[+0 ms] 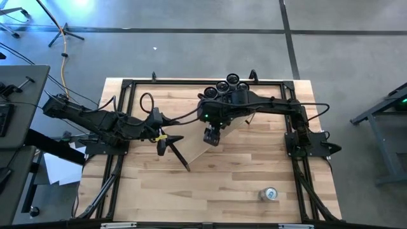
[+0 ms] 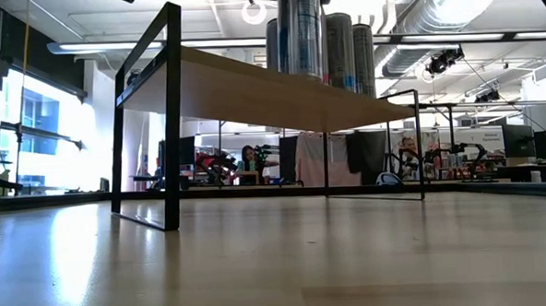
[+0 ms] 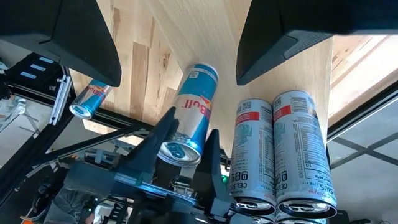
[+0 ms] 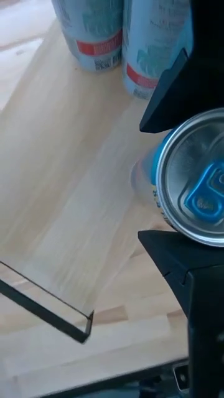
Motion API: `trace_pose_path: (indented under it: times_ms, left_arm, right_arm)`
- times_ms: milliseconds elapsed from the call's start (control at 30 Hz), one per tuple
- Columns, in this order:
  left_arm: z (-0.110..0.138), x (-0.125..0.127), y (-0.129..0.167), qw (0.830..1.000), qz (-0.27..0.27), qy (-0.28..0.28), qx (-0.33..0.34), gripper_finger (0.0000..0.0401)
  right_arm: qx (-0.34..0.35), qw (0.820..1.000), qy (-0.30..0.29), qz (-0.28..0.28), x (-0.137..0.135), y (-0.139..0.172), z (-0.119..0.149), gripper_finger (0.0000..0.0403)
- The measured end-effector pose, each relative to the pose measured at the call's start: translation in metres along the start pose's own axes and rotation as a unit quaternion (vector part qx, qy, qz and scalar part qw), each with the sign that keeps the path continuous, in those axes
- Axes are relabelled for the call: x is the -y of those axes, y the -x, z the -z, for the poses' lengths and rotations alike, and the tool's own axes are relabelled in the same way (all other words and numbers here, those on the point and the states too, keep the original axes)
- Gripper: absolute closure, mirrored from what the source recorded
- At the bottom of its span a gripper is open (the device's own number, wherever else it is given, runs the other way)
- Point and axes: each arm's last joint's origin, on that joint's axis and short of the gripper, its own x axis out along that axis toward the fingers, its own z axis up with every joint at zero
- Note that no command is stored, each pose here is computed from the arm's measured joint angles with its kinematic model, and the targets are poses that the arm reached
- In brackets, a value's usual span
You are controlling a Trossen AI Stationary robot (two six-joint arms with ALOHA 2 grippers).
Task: Place canned beverage on shelf
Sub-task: Put the top blue soda can on the shelf, then adjust the white-pink soda cans on the shelf
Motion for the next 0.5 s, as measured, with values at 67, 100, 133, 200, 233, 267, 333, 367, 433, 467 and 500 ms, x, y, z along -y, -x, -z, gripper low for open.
trace_pose_path:
  times_ms: [67,100,133,200,233,267,333,367,433,467,500]
  left_arm:
    - [0.0000,0.0000,0.0000,1.000,0.000,0.000,0.000,0.0112]
    - [0.0000,0.0000,0.0000,1.000,0.000,0.000,0.000,0.0112]
    - [0.0000,0.0000,0.0000,1.000,0.000,0.000,0.000,0.0112]
    - [0.0000,0.0000,0.0000,1.000,0.000,0.000,0.000,0.0112]
    - [0.0000,0.0000,0.0000,1.000,0.000,0.000,0.000,0.0112]
    - [0.0000,0.0000,0.0000,1.000,0.000,0.000,0.000,0.0112]
    - [0.0000,0.0000,0.0000,1.000,0.000,0.000,0.000,0.0112]
    - [0.0000,0.0000,0.0000,1.000,0.000,0.000,0.000,0.0112]
    - [0.0000,0.0000,0.0000,1.000,0.000,0.000,0.000,0.0112]
    - [0.0000,0.0000,0.0000,1.000,0.000,0.000,0.000,0.0112]
    - [0.0000,0.0000,0.0000,1.000,0.000,0.000,0.000,0.0112]
  right_arm:
    - [0.003,1.000,0.000,0.008,0.0005,-0.0002,-0.0002,0.0145]
    - [0.003,1.000,0.000,0.010,0.0006,-0.0002,-0.0003,0.0143]
    - [0.004,1.000,0.000,0.012,0.0007,-0.0002,-0.0003,0.0140]
    - [0.006,1.000,0.003,0.012,0.0005,-0.0003,-0.0008,0.0132]
    - [0.010,1.000,0.006,0.011,0.0005,-0.0003,-0.0015,0.0127]
    - [0.013,1.000,0.009,0.010,0.0003,-0.0003,-0.0021,0.0122]
    - [0.017,1.000,0.011,0.009,0.0000,-0.0003,-0.0029,0.0109]
    - [0.020,1.000,0.010,0.008,-0.0002,-0.0003,-0.0035,0.0103]
    - [0.024,1.000,0.009,0.007,-0.0004,-0.0003,-0.0042,0.0091]
    - [0.025,1.000,0.009,0.007,-0.0005,-0.0002,-0.0044,0.0084]
    - [0.026,1.000,0.009,0.006,-0.0006,-0.0004,-0.0046,0.0078]
